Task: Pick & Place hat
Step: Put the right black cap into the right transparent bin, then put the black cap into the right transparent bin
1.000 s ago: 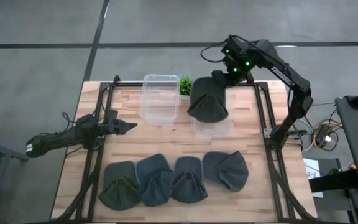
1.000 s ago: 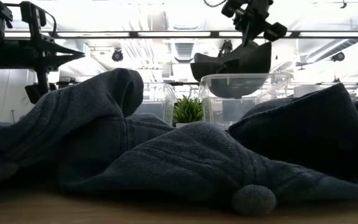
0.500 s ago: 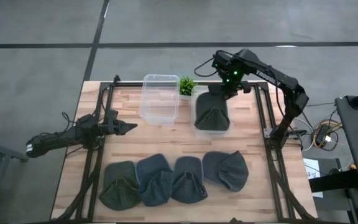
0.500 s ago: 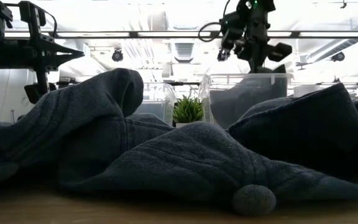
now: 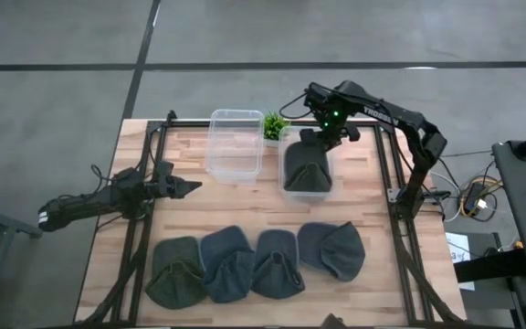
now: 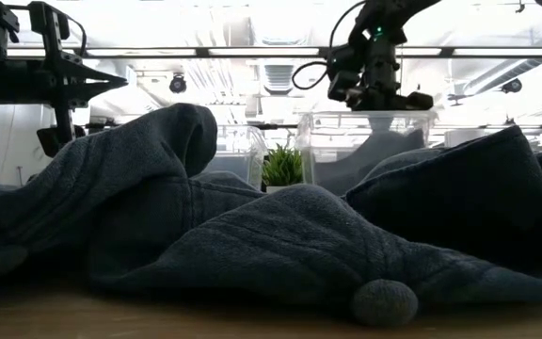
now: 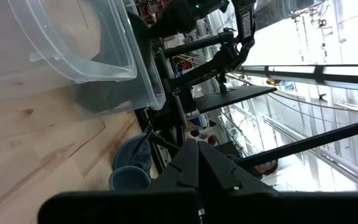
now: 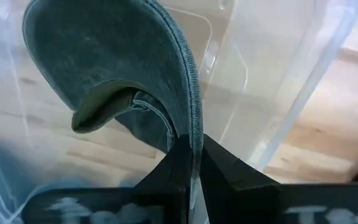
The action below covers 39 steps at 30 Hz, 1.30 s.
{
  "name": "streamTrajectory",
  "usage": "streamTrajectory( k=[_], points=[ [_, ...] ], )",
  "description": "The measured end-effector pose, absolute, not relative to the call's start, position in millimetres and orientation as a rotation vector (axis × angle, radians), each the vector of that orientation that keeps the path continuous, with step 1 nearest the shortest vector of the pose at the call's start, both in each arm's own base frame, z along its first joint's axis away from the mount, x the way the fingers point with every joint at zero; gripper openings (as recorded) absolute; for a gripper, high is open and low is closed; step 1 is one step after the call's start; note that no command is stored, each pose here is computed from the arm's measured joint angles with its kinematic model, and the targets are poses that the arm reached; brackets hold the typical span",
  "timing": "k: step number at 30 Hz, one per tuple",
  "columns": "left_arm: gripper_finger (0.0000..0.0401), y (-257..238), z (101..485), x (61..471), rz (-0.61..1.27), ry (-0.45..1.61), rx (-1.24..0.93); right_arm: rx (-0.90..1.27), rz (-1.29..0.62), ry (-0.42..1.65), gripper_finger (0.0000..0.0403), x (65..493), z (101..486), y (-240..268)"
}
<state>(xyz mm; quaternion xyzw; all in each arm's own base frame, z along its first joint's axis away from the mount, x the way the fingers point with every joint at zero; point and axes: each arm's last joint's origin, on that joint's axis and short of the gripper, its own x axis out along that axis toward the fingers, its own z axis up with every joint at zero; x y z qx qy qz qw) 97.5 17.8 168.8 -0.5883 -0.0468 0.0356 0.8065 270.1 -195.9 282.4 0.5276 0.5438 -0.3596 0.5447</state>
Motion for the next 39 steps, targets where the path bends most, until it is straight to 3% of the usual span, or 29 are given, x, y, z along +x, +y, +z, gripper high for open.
streamTrajectory(
  k=[7, 17, 21, 31, 39],
  points=[
    [0.0002, 17.8, 168.8, 97.5, 0.076, -0.1, -1.259, 1.215, -0.825, 1.288, 0.0022, 273.5, 274.9, -198.6],
    [0.0002, 17.8, 168.8, 97.5, 0.076, -0.1, -1.259, 1.162, -0.78, 1.278, 0.0145, 269.9, 295.6, -195.3],
    [0.0002, 17.8, 168.8, 97.5, 0.076, -0.1, -1.258, 1.142, -0.764, 1.231, 0.0174, 264.9, 320.1, -191.2],
    [0.0002, 17.8, 168.8, 97.5, 0.076, -0.1, -1.267, 0.998, -0.661, 1.037, 0.0178, 248.7, 392.4, -140.9],
    [0.0005, 18.3, 165.4, 97.9, 0.107, -0.088, -1.413, 0.847, -0.628, 0.934, 0.0177, 246.3, 416.4, -89.8]
  ],
)
